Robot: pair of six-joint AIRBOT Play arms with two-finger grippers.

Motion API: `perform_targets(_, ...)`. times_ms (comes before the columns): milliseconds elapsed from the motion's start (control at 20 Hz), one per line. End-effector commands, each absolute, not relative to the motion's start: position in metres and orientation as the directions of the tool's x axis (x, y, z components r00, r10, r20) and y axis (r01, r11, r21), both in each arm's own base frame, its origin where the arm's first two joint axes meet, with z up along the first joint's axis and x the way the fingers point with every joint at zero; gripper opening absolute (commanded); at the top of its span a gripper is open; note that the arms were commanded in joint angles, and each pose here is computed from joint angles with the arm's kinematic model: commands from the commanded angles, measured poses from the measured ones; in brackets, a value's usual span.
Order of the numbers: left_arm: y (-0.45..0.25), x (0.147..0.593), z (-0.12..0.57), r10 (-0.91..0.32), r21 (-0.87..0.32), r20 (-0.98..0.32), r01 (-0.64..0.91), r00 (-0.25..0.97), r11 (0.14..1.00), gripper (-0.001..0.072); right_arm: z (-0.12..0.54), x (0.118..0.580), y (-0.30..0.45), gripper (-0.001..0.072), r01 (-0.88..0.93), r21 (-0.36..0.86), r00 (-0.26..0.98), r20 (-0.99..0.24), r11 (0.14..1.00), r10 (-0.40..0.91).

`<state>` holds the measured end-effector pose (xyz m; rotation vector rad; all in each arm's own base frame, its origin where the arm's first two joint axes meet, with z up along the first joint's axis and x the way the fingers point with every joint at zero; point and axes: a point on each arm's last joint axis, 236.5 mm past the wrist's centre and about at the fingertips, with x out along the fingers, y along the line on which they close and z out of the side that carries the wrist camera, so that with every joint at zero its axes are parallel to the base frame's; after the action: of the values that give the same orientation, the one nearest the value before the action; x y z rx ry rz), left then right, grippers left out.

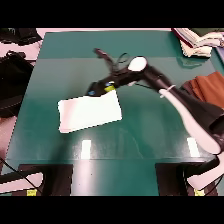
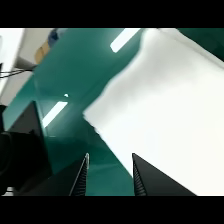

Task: Fold the shirts.

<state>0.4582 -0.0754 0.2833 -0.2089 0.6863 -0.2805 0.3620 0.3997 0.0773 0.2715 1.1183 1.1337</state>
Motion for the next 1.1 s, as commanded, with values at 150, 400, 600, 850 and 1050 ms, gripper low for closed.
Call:
perform_targets(150, -0.078, 0.458, 0.278, -0.339, -0.3, -0.601, 0.189, 0.724, 0.935, 0.003, -0.034, 0.379, 0.231, 0.0576, -0.108, 0.661, 0.092, -0.737, 0.742, 0.67)
perform_targets(400, -0.111, 0.463, 0.285, -0.389, -0.278, -0.556, 0.276, 0.735, 0.92, 0.003, -0.069, 0.369, 0.28, 0.0575, 0.007, 0.754, 0.006, -0.657, 0.657, 0.754)
perform_targets(600, -0.127, 0.461, 0.283, -0.415, -0.281, -0.557, 0.307, 0.719, 0.909, 0.003, -0.069, 0.372, 0.353, 0.0573, -0.039, 0.814, -0.053, -0.58, 0.579, 0.813)
perform_targets(850, -0.137, 0.456, 0.284, -0.454, -0.32, -0.552, 0.326, 0.7, 0.89, 0.003, -0.054, 0.385, 0.407, 0.0016, -0.151, 0.837, -0.062, -0.54, 0.527, 0.839)
perform_targets(1050, -0.15, 0.454, 0.285, -0.478, -0.325, -0.545, 0.351, 0.689, 0.878, 0.0029, -0.008, 0.429, 0.371, 0.0017, -0.313, 0.75, 0.052, -0.599, 0.583, 0.799)
